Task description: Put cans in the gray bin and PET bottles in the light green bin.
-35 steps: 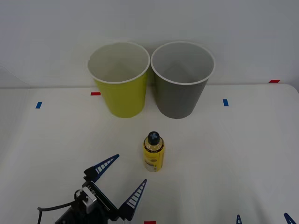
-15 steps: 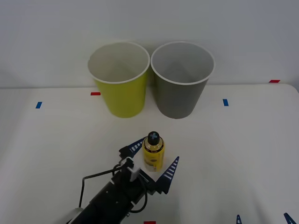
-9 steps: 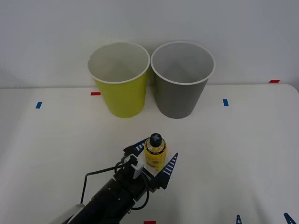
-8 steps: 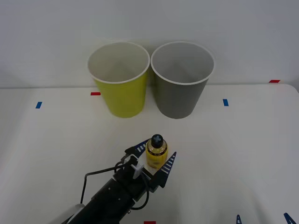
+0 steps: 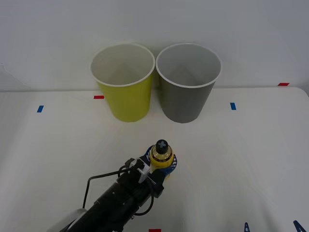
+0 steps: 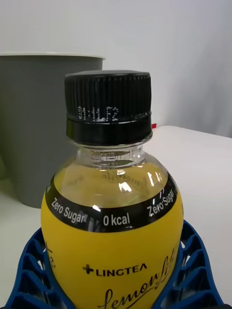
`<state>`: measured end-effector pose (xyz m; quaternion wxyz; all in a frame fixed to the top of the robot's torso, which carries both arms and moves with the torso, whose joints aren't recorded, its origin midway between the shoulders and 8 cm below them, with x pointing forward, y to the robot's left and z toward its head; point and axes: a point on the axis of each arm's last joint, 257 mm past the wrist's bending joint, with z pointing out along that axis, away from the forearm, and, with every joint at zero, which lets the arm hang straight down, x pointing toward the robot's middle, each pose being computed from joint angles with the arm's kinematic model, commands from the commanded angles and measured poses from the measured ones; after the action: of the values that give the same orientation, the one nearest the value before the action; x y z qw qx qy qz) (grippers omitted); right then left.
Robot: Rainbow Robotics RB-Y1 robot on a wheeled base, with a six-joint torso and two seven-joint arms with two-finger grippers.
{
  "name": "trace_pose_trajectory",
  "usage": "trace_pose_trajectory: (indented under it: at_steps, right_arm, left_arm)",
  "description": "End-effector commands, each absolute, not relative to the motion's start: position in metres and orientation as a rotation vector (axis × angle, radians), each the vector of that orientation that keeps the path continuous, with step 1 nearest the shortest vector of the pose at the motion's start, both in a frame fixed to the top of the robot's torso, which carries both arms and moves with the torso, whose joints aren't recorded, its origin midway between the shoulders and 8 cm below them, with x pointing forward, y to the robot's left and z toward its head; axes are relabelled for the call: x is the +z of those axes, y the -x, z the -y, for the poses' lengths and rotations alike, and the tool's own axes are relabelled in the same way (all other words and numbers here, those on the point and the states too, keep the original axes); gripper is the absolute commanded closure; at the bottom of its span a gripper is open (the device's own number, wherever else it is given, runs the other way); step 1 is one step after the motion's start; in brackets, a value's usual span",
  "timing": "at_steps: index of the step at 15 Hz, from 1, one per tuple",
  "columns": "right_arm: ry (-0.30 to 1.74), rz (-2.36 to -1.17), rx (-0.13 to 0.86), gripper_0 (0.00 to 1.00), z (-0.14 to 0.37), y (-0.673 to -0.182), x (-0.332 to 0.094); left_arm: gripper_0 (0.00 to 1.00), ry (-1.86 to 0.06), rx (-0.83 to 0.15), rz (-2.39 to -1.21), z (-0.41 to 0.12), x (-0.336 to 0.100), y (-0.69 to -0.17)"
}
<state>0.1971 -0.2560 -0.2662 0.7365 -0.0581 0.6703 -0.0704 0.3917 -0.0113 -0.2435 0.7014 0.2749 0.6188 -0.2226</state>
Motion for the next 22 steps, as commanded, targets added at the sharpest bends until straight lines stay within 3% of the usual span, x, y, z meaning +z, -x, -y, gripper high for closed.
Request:
trace_pose_trajectory:
  at_steps: [1, 14, 22]
  right_arm:
    - [0.128, -1.472, -0.155, 0.03, 0.256, -0.197, -0.266]
    - [0.128, -1.472, -0.155, 0.03, 0.256, -0.197, -0.266]
    - [0.128, -1.472, -0.155, 0.03, 0.256, -0.197, -0.266]
  left_arm:
    - [1.00, -0.645, -0.478, -1.443, 0.010, -0.228, -0.402]
    - [1.00, -0.660, -0.389, -1.734, -0.049, -0.116, -0.401]
    - [1.00, -0.365, -0.451, -1.670, -0.100, -0.033, -0.425]
